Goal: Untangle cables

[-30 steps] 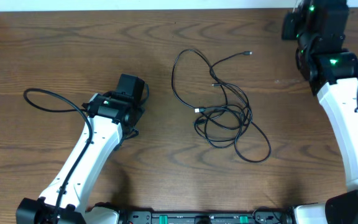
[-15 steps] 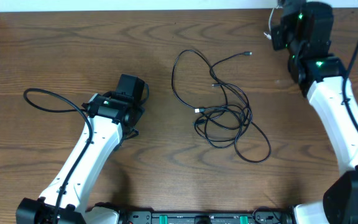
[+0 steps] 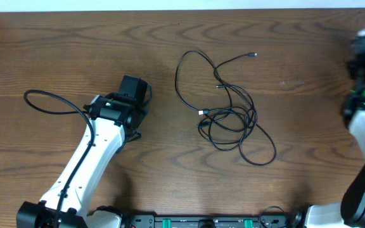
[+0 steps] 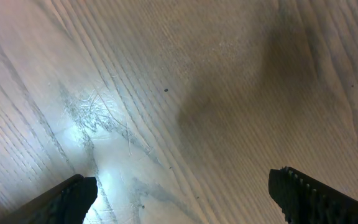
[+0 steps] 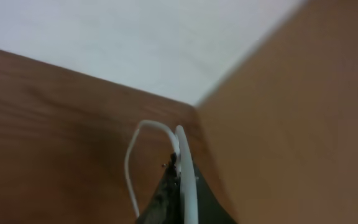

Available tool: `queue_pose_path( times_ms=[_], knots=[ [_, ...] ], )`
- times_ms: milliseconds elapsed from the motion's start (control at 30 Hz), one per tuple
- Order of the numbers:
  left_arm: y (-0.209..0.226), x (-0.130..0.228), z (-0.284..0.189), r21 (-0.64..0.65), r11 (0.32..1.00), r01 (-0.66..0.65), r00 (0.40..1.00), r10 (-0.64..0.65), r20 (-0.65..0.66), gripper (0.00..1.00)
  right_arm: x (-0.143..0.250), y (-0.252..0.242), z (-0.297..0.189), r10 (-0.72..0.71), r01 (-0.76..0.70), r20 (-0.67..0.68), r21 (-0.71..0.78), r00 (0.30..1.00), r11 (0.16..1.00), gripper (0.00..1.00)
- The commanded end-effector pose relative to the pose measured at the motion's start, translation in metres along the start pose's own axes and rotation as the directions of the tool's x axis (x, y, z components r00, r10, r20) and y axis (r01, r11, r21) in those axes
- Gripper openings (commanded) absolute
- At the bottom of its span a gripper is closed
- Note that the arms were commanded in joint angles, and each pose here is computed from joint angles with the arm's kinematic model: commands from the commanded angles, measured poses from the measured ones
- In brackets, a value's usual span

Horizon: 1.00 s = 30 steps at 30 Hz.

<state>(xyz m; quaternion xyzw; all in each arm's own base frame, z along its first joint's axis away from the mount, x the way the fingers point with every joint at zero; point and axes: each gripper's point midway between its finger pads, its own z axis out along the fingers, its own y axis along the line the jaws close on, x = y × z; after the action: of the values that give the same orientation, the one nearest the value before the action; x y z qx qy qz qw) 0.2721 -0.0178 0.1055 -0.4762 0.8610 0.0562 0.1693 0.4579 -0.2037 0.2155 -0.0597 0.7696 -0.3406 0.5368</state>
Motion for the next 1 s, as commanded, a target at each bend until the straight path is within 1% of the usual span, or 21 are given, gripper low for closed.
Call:
queue_pose_path(
  times_ms=[0,67,100,167,233,267,333,400,533,633,700,800,900,967],
  knots=[
    [0.001,-0.004,0.0,-0.01,1.0,0.004,1.0,-0.004,0.016,0.96,0.028,-0.032,0.003,0.0,0.0,-0.018,0.023,1.0,1.0,0.01],
    [0.001,-0.004,0.0,-0.01,1.0,0.004,1.0,-0.004,0.016,0.96,0.043,-0.05,0.003,0.011,-0.009,-0.042,0.053,0.999,0.999,0.01],
    [0.001,-0.004,0.0,-0.01,1.0,0.004,1.0,-0.004,0.016,0.96,0.058,-0.066,0.004,0.021,-0.016,-0.059,0.084,0.998,0.996,0.01],
    [0.001,-0.004,0.0,-0.01,1.0,0.004,1.0,-0.004,0.016,0.96,0.078,-0.082,0.006,0.033,-0.023,-0.089,0.12,0.995,0.992,0.01],
    [0.001,-0.004,0.0,-0.01,1.0,0.004,1.0,-0.004,0.016,0.96,0.112,-0.099,0.009,0.053,-0.03,-0.134,0.167,0.99,0.986,0.01],
    [0.001,-0.004,0.0,-0.01,1.0,0.004,1.0,-0.004,0.016,0.96,0.136,-0.107,0.011,0.067,-0.033,-0.171,0.19,0.983,0.981,0.01],
    [0.001,-0.004,0.0,-0.01,1.0,0.004,1.0,-0.004,0.016,0.96,0.16,-0.112,0.012,0.082,-0.033,-0.219,0.219,0.972,0.975,0.01],
    [0.001,-0.004,0.0,-0.01,1.0,0.004,1.0,-0.004,0.016,0.96,0.194,-0.125,0.009,0.109,-0.027,-0.285,0.277,0.952,0.961,0.01],
    [0.001,-0.004,0.0,-0.01,1.0,0.004,1.0,-0.004,0.016,0.96,0.241,-0.153,-0.005,0.156,-0.017,-0.349,0.369,0.924,0.929,0.01],
    [0.001,-0.004,0.0,-0.01,1.0,0.004,1.0,-0.004,0.016,0.96,0.265,-0.173,-0.017,0.238,-0.078,-0.333,0.431,0.912,0.899,0.01],
    [0.001,-0.004,0.0,-0.01,1.0,0.004,1.0,-0.004,0.016,0.96,0.277,-0.178,-0.022,0.309,-0.158,-0.303,0.434,0.901,0.887,0.01],
    [0.001,-0.004,0.0,-0.01,1.0,0.004,1.0,-0.004,0.016,0.96,0.294,-0.166,-0.026,0.398,-0.275,-0.298,0.379,0.868,0.884,0.01],
    [0.001,-0.004,0.0,-0.01,1.0,0.004,1.0,-0.004,0.016,0.96,0.307,-0.153,-0.027,0.419,-0.3,-0.342,0.349,0.841,0.888,0.01],
    [0.001,-0.004,0.0,-0.01,1.0,0.004,1.0,-0.004,0.016,0.96,0.307,-0.145,-0.025,0.419,-0.306,-0.356,0.332,0.835,0.892,0.01]
  ],
)
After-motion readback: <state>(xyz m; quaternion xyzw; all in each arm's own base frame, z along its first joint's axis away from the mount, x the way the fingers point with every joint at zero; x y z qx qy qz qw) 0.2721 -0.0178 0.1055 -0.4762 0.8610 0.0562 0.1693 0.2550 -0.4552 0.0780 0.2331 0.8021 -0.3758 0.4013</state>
